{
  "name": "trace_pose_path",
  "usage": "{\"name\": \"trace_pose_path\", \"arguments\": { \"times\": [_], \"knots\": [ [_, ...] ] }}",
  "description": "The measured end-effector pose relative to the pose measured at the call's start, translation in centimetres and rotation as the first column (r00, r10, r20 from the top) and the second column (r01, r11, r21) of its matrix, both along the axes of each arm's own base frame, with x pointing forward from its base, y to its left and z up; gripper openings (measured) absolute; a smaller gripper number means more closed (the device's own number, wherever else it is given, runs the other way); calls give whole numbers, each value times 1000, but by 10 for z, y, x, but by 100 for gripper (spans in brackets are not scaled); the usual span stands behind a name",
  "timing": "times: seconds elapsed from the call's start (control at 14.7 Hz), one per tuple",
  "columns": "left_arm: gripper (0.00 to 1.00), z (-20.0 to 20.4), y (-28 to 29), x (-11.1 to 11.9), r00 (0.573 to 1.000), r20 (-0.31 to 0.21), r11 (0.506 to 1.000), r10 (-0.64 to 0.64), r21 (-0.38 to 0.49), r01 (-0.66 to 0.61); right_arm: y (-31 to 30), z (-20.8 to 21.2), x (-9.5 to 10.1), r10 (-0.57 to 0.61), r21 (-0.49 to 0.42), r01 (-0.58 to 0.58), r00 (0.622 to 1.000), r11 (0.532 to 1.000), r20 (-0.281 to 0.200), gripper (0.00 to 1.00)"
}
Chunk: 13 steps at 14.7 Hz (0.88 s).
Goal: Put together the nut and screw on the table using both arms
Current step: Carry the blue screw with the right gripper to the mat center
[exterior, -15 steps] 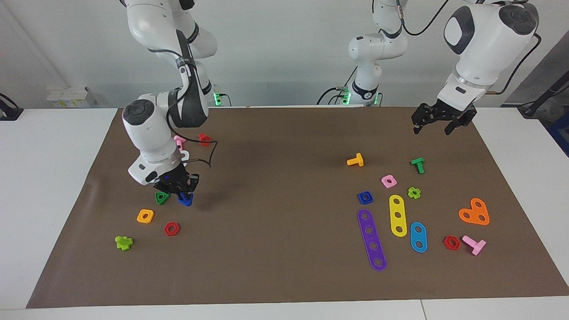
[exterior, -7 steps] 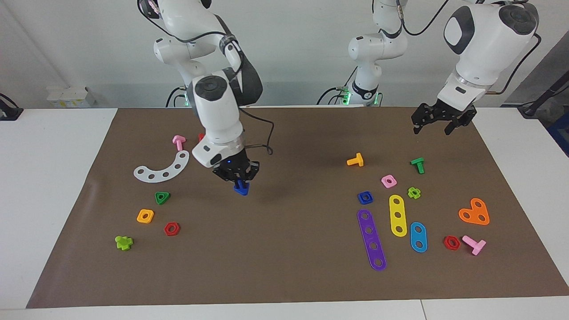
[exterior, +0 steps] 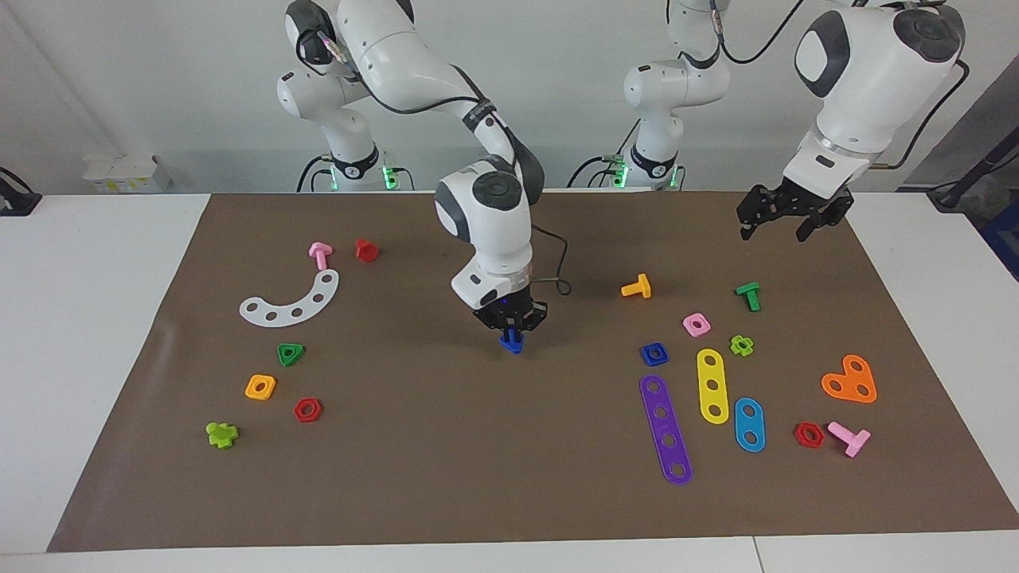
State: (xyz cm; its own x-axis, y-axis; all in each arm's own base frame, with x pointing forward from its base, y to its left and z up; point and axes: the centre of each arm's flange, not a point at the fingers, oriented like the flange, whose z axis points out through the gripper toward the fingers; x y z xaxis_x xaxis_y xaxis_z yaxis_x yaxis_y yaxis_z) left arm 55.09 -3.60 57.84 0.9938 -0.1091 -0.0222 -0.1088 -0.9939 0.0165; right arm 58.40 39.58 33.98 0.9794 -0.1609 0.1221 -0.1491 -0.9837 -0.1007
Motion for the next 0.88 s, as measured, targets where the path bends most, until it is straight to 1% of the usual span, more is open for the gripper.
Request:
{"name": "trace_pose_path", "arguments": {
  "times": [0.2,0.34,0.54,0.75,0.82,0.88],
  "knots": [
    [100,0,0,0,1000,0,1000,0,0,0,11,-5,-4,19,-1,-19,1000,1000,13,19],
    [100,0,0,0,1000,0,1000,0,0,0,17,-11,-5,32,-6,-32,999,999,34,19],
    [100,0,0,0,1000,0,1000,0,0,0,19,-22,-6,37,-10,-37,998,999,40,19],
    [100,-1,-1,0,1000,-2,1000,-1,0,1,19,-32,-8,40,1,-40,998,999,56,19],
    [100,-2,-2,-1,1000,-4,1000,3,1,-3,18,-35,-8,40,2,-40,998,999,57,24],
    [100,-4,-3,0,1000,0,1000,15,1,-15,18,-35,-9,38,2,-38,998,999,58,33]
  ]
}}
